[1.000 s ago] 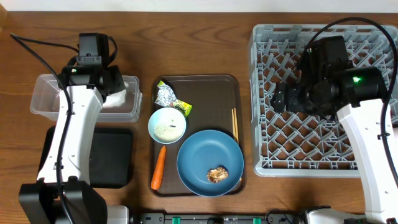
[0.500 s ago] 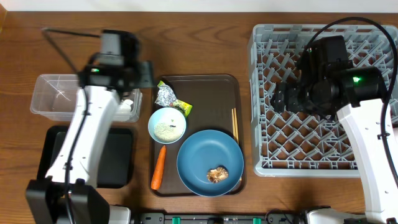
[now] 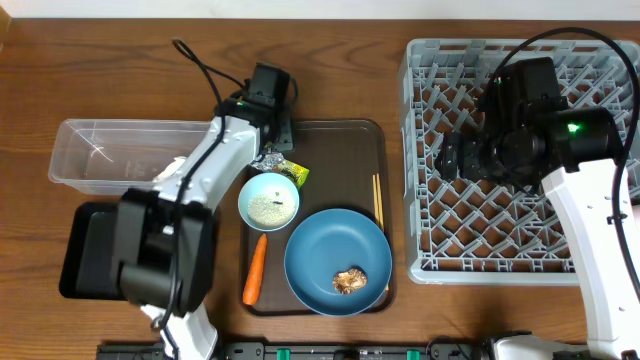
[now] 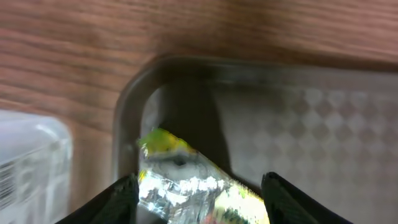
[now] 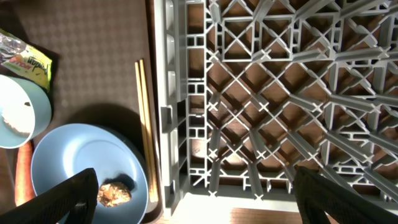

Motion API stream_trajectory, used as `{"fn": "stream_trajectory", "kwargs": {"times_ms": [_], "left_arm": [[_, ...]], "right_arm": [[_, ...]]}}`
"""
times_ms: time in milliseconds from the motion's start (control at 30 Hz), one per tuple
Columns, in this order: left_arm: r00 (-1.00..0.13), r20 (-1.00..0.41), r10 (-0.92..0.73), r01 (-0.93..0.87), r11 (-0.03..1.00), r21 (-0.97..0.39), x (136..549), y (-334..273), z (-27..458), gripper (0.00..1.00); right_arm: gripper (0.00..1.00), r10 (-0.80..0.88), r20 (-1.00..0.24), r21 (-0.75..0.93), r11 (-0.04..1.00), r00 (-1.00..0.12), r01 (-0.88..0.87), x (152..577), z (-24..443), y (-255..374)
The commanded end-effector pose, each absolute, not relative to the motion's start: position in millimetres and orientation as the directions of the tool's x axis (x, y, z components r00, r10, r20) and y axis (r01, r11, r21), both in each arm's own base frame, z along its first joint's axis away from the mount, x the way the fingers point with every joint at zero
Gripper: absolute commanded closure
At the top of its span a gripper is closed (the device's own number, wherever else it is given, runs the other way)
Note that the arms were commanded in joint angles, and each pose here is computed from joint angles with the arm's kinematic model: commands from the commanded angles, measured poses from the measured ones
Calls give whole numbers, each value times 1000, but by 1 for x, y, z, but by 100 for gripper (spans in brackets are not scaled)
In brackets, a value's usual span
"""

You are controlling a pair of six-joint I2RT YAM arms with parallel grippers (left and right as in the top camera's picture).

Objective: Sort waste into correct bins and load items into the dishwasher rack
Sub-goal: 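Move the left gripper back toward the wrapper on the tray, then grasp the yellow-green snack wrapper with the left gripper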

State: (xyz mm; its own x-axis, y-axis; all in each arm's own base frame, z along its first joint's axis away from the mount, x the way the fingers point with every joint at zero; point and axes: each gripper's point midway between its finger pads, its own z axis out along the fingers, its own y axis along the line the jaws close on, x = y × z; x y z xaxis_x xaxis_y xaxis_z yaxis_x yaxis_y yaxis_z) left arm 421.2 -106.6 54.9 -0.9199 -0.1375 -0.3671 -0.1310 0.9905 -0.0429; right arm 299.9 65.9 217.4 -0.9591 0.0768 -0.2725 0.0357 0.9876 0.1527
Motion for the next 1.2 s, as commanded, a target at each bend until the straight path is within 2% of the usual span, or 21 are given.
{"fn": "stream_trajectory", "kwargs": {"times_ms": [0,133,233,267,500,733,767,800,867,900,1167], "left_arm": [[-906,-376,-194,-193,980,-42,426,-103,46,36],[-905,-380,-193,-193,980,-39,428,-103,44,37],[-905,-383,-186,-188,982,-33,428,-102,44,52],[-905,-386,-181,-186,982,-26,428,-101,44,53],[-912,-375,-166,-175,985,-12,426,-100,40,52],[-938,-307,-162,-162,986,-24,419,-106,17,52],[-938,-308,-161,-162,987,-24,419,-106,16,55],[-937,-310,-161,-161,987,-25,420,-106,17,62],[-933,-321,-163,-162,986,-30,422,-107,20,87],[-931,-327,-163,-161,986,-34,424,-107,24,94],[-888,-437,-139,-119,990,-73,428,-108,96,94]], "right_arm": [[6,87,-269,148,988,-959,48,299,216,66],[6,87,-269,148,988,-959,48,299,216,66],[6,87,-269,148,988,-959,48,299,216,66],[6,87,-269,148,988,-959,48,299,216,66],[6,89,-267,148,988,-960,50,298,216,66],[7,89,-260,147,988,-961,51,297,215,66],[7,89,-260,146,988,-961,52,297,215,66],[7,89,-258,146,988,-962,52,296,215,66],[7,89,-254,145,988,-963,53,295,215,66],[7,88,-251,144,988,-964,53,294,215,65],[8,88,-243,142,988,-966,54,292,214,65]]}}
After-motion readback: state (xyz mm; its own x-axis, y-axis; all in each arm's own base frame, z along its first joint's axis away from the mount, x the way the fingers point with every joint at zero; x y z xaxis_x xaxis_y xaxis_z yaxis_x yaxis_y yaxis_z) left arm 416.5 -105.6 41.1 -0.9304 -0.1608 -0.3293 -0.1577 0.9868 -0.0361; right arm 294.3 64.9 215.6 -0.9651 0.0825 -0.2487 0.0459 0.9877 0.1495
